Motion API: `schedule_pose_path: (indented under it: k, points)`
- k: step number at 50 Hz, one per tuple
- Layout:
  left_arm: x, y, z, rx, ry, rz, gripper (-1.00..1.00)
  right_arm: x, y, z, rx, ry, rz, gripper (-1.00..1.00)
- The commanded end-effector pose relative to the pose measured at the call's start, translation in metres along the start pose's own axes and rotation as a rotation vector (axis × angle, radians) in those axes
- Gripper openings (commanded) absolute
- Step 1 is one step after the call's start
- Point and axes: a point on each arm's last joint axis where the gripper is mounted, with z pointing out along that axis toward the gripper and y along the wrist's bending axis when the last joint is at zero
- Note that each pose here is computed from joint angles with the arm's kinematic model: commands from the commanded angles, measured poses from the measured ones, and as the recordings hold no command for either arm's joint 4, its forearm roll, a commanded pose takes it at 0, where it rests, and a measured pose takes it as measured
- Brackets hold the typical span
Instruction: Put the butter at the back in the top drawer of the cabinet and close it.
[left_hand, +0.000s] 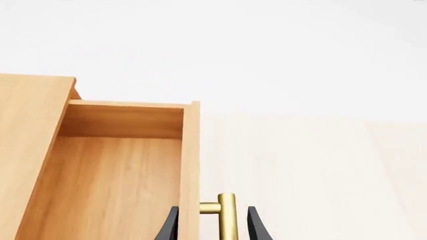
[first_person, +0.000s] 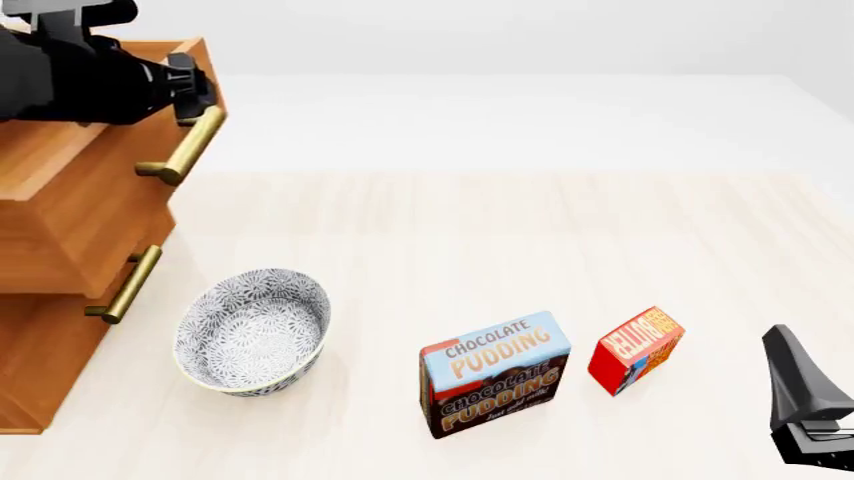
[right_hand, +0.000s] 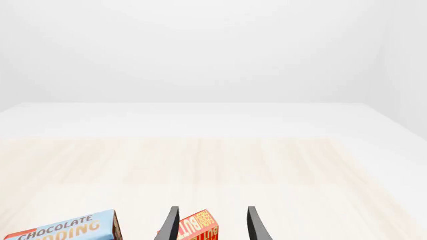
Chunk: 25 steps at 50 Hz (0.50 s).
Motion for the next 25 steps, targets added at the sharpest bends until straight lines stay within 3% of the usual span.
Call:
schedule_pose_path:
  k: [1,25]
  points:
    - [0.039,-0.011,0.049,0.030,0.169,0.043,1.00,0.000,0.000,0.000,0.000,0.000,0.000,1.00]
    - [0.042,-0.040,0.059,0.094,0.185,0.082,1.00,0.000,0.000,0.000,0.000,0.000,0.000,1.00]
